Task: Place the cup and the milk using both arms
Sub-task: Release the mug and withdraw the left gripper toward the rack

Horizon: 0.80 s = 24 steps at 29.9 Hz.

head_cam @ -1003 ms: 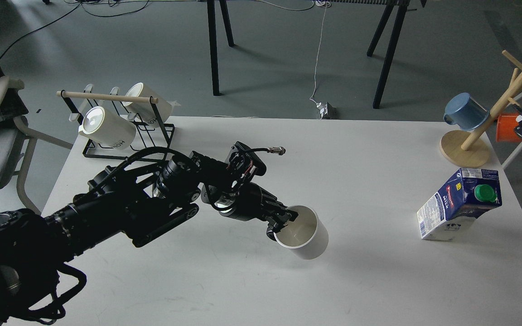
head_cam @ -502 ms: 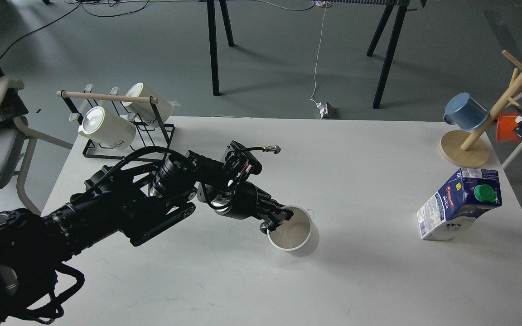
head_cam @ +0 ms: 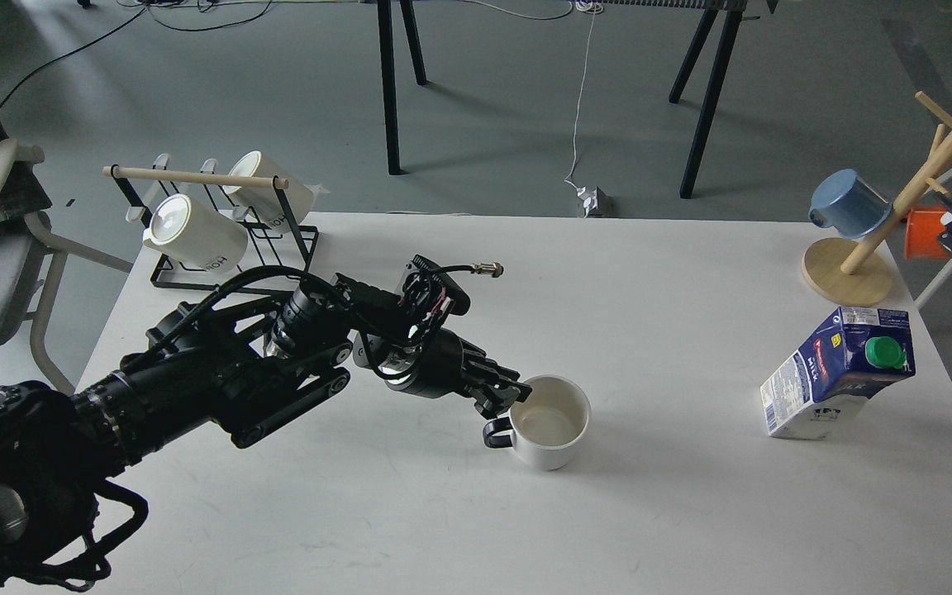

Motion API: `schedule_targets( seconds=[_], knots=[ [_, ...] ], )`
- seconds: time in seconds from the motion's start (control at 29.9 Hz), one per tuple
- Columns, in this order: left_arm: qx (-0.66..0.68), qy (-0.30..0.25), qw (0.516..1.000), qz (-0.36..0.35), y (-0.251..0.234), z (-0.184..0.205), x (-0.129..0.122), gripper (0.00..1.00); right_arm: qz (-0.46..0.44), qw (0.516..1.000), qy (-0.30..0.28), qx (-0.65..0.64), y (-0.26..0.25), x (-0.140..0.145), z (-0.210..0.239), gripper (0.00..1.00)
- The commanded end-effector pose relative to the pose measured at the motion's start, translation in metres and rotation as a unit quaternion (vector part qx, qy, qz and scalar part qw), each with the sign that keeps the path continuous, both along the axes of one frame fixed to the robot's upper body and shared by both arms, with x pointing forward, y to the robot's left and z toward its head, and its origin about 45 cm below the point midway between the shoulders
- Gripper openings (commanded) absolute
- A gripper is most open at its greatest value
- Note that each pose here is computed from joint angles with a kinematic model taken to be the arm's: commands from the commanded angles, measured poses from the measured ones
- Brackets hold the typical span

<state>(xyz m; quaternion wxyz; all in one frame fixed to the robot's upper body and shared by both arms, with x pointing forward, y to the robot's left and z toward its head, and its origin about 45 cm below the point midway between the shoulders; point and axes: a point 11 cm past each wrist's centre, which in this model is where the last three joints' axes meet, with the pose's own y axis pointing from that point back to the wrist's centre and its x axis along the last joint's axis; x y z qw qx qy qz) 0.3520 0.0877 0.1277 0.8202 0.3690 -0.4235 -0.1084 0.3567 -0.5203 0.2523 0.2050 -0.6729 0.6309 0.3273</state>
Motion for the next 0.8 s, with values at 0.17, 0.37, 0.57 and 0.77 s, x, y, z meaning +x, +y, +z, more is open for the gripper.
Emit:
schedule_targets(
  seconds=[0.17, 0.37, 0.57, 0.77],
  knots=[
    [-0.177, 0.068, 0.969, 0.160, 0.044, 0.059, 0.044, 0.89, 0.028, 0.999, -0.033, -0.021, 0.003, 0.003, 0.044, 0.99],
    [-0.362, 0.083, 0.868, 0.330, 0.160, 0.139, 0.088, 0.95, 0.046, 0.995, -0.026, -0.087, -0.015, -0.008, 0.091, 0.99],
    [-0.527, 0.081, 0.729, 0.428, 0.272, 0.213, 0.094, 0.97, 0.014, 0.997, -0.041, -0.067, -0.038, -0.021, 0.124, 0.99],
    [-0.564, 0.077, 0.674, 0.470, 0.323, 0.222, 0.081, 0.98, 0.008, 0.997, -0.010, 0.071, -0.040, -0.043, 0.100, 0.99]
  ],
)
